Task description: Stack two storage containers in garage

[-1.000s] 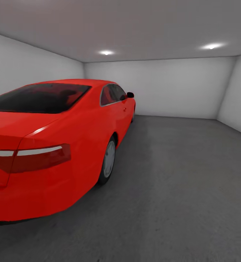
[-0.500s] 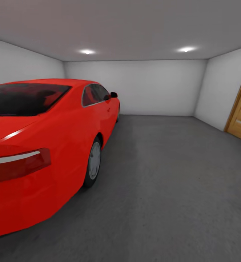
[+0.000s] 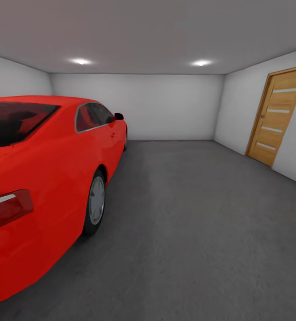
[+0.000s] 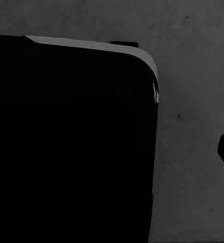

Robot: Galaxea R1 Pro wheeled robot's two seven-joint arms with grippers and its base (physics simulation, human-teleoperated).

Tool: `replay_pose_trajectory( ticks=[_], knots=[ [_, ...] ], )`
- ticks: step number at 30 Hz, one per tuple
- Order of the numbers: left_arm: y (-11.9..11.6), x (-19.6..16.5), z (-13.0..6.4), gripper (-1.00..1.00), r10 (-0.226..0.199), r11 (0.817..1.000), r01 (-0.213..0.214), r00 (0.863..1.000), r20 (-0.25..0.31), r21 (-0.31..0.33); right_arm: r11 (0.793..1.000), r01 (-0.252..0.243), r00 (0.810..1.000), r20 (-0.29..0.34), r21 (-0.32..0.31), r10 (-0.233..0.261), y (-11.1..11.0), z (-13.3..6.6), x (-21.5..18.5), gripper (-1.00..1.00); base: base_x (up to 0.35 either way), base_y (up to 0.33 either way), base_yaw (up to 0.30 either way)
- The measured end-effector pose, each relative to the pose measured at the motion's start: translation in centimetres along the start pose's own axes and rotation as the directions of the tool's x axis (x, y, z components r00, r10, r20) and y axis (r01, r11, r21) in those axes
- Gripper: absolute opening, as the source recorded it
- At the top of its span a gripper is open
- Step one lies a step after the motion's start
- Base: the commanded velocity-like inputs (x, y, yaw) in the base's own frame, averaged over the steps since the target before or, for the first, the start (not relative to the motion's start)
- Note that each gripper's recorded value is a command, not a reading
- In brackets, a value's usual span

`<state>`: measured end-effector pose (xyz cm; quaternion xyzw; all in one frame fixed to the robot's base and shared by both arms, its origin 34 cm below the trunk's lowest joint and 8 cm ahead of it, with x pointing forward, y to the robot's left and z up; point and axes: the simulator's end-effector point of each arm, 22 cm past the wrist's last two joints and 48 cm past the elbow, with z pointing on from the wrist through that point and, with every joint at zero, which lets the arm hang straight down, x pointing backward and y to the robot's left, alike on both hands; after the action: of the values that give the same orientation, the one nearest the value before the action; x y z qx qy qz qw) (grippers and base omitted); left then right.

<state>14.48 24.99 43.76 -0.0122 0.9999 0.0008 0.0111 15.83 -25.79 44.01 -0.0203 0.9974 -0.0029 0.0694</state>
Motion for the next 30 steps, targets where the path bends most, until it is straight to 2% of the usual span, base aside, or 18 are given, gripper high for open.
replay_pose_trajectory(
  ticks=[13, 20, 30],
  knots=[
    [0.0, 0.01, 0.0, 1.0, 0.0, 1.0, 0.0, 1.0, 0.0, 0.0, 1.0, -0.013, 1.0, 0.006, 0.002, 0.013, -0.05, 0.0, -0.14, 1.0, 0.0, 0.0, -0.298],
    [0.0, 0.01, 0.0, 1.0, 0.0, 1.0, 0.0, 1.0, -0.001, 0.0, 0.999, -0.048, 0.999, 0.005, 0.011, 0.048, -0.3, 0.0, -0.11, 1.0, 0.0, 0.0, -0.298],
    [0.0, 0.01, 0.0, 1.0, 0.0, 1.0, 0.0, 1.0, 0.0, 0.0, 0.999, -0.05, 0.999, 0.007, 0.01, 0.05, -0.24, -0.01, -0.13, 1.0, 0.0, 0.0, -0.298]
  ],
)
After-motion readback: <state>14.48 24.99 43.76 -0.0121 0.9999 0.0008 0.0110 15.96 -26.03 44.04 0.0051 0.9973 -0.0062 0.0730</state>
